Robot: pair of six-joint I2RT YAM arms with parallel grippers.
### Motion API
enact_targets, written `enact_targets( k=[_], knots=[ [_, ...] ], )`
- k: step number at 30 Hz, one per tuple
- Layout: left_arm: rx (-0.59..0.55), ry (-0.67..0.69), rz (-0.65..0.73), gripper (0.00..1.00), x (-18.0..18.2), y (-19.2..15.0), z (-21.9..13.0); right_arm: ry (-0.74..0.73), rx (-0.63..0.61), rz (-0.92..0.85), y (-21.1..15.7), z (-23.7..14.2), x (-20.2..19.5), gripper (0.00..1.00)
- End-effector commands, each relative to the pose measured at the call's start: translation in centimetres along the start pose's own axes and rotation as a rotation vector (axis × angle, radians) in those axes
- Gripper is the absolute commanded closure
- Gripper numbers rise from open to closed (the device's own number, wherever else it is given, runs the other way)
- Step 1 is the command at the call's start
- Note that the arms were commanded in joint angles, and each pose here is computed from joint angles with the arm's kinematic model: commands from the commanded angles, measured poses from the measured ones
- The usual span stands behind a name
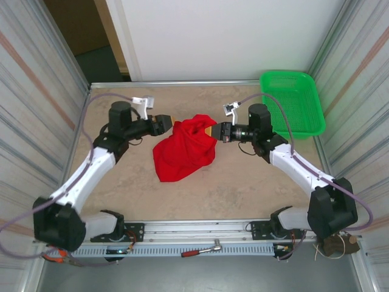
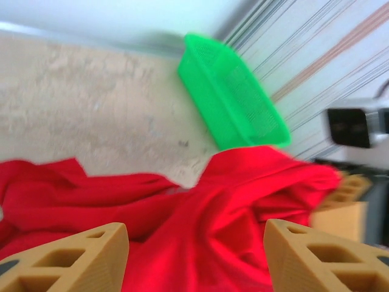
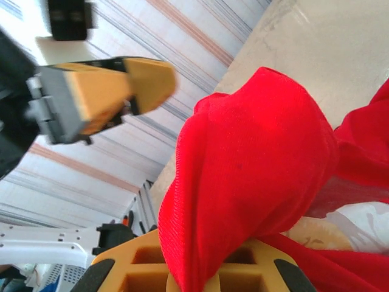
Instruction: Fold the inside-out t-shirt
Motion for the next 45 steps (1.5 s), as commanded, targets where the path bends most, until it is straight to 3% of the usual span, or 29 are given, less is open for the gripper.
enact_targets(
  k=[1,7,20,23,26,29,32,33,35,36,40,45],
  knots=[
    [-0.057,-0.040,0.002,0.39,-2.2,-0.1,0.0,0.049,-0.043,-0.031,1.0,-0.6,1.5,1.00],
    [0.008,-0.053,0.079,0.41,-4.4,-2.6,3.5,0.045,-0.050,-0.031,1.0,-0.7,1.8,1.00],
    [0.049,0.132,0.085,0.45,-0.2,-4.6,7.9,0.057,-0.056,-0.047,1.2,-1.0,2.8,1.00],
    [0.050,0.135,0.078,0.58,0.3,-4.6,8.3,0.060,-0.054,-0.049,1.2,-1.0,2.9,1.00],
    [0.062,0.089,0.085,0.97,-0.3,-4.3,8.6,0.047,-0.047,-0.044,0.9,-1.0,2.5,1.00],
    [0.072,0.011,0.103,1.00,-2.1,-3.2,7.7,-0.004,-0.046,-0.029,0.4,-0.9,1.2,1.00],
    [0.109,-0.152,0.094,1.00,-4.5,-1.9,5.8,-0.100,-0.066,0.024,0.4,-0.6,-1.7,1.00],
    [0.135,-0.215,0.087,1.00,-5.3,-1.5,5.0,-0.138,-0.076,0.057,0.5,-0.6,-3.0,0.88],
    [0.172,-0.334,0.083,1.00,-6.8,-1.0,3.7,-0.224,-0.095,0.123,0.8,-0.4,-5.6,0.54],
    [0.189,-0.391,0.078,1.00,-7.4,-0.7,3.0,-0.299,-0.090,0.169,0.8,-0.5,-7.1,0.44],
    [0.222,-0.560,0.070,1.00,-8.8,0.0,1.4,-0.461,-0.086,0.247,0.5,-1.6,-9.6,0.38],
    [0.225,-0.646,0.084,1.00,-9.7,0.3,0.7,-0.575,-0.109,0.162,0.8,-4.6,-6.2,0.39]
  ],
)
Point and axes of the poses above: each hand's point on the last joint's axis, 136 mm out from that joint toward the fingers, its own z axis out along the fingers, its own x axis along the line the jaws close on, y = z × x, the point moved 4 cm from there along -z, back along the fingers, and after that the axes turned 12 degrees about -z, right-handed, at the moved point
